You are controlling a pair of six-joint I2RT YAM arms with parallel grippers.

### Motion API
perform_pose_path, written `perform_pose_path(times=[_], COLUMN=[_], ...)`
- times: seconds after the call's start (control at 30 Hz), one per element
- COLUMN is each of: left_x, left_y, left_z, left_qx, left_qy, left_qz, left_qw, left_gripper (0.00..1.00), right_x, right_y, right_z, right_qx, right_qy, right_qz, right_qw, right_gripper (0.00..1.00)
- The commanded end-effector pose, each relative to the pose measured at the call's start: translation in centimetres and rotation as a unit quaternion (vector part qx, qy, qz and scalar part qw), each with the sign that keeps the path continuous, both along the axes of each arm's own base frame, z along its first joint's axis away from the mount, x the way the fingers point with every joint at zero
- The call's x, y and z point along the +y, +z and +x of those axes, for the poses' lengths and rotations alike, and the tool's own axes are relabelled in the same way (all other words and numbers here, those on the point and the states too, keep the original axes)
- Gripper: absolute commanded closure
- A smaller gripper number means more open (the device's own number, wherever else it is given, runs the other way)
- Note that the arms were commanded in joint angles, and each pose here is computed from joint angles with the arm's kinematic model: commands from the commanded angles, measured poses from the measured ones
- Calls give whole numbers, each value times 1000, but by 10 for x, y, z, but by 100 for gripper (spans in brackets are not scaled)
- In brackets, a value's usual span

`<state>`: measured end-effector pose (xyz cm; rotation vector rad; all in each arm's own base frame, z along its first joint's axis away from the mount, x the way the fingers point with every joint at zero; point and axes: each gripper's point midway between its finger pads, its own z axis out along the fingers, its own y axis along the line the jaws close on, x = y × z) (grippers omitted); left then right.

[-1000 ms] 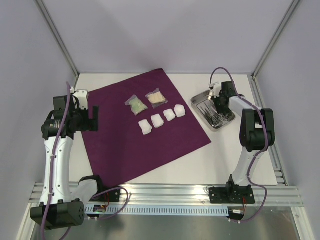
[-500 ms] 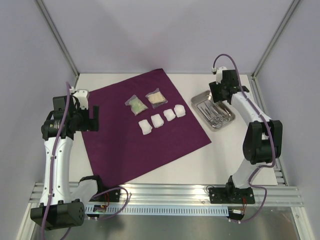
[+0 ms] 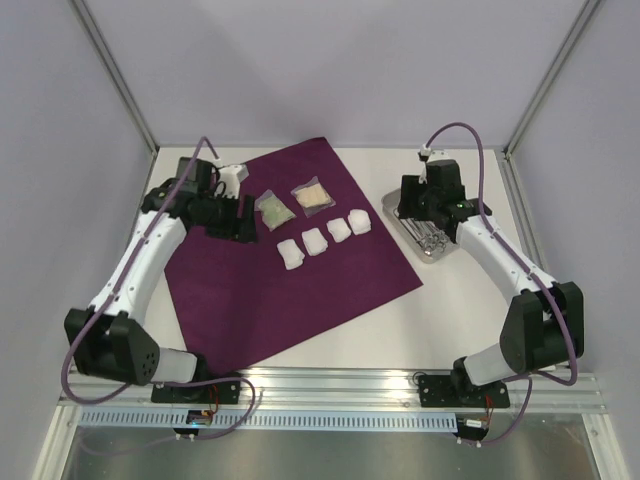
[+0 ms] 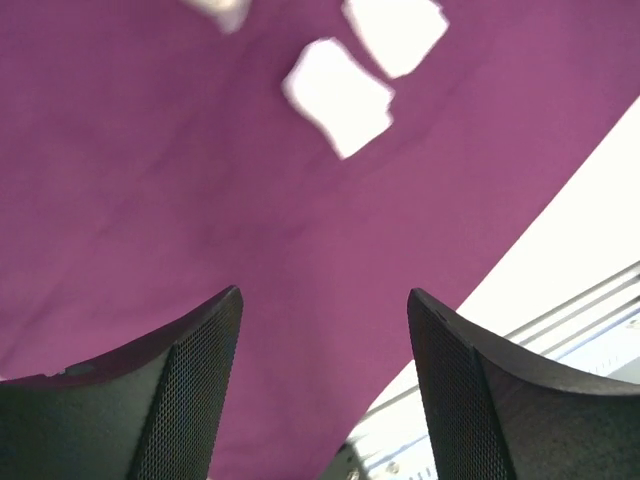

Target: Prepare the surgical pack

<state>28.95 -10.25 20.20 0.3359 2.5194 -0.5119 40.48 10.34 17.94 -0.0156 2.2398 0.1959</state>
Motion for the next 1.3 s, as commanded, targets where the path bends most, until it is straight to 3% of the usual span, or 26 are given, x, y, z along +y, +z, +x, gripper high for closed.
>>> perform_pose_path(times=[0.0, 0.1, 0.27, 0.53, 0.7, 0.83, 1.0, 1.17, 1.27], left_x=[-39, -65, -71, -90, -79, -78, -84, -102, -108], left_y=[-9, -39, -96, -139, -170, -173, -178, -175, -170], left_z=[43, 75, 104, 99, 95, 90, 84, 73, 71], left_qx=[-15, 3, 64, 100, 141, 144, 158, 163, 150], left_qy=[8, 20, 41, 17, 41, 45, 33, -3, -21], left_qz=[-26, -42, -25, -19, 17, 17, 2, -10, -1], left_qw=[1000, 999, 997, 995, 989, 988, 987, 987, 988], left_gripper=[25, 25, 27, 33, 38, 39, 51, 52, 58], right_x=[28, 33, 47, 55, 59, 55, 55, 56, 50], right_y=[-1, -14, -33, -54, -53, -50, -51, -48, -50], right_z=[-5, -9, -16, -16, -17, -18, -19, -18, -16], right_qx=[-4, 9, 32, 54, 56, 51, 52, 50, 48], right_qy=[2, 2, 26, 35, 44, 46, 48, 47, 35], right_qz=[57, 61, 60, 46, 49, 37, 33, 36, 24], right_qw=[998, 998, 997, 997, 996, 997, 997, 997, 998], right_gripper=[38, 39, 41, 41, 41, 41, 41, 41, 41])
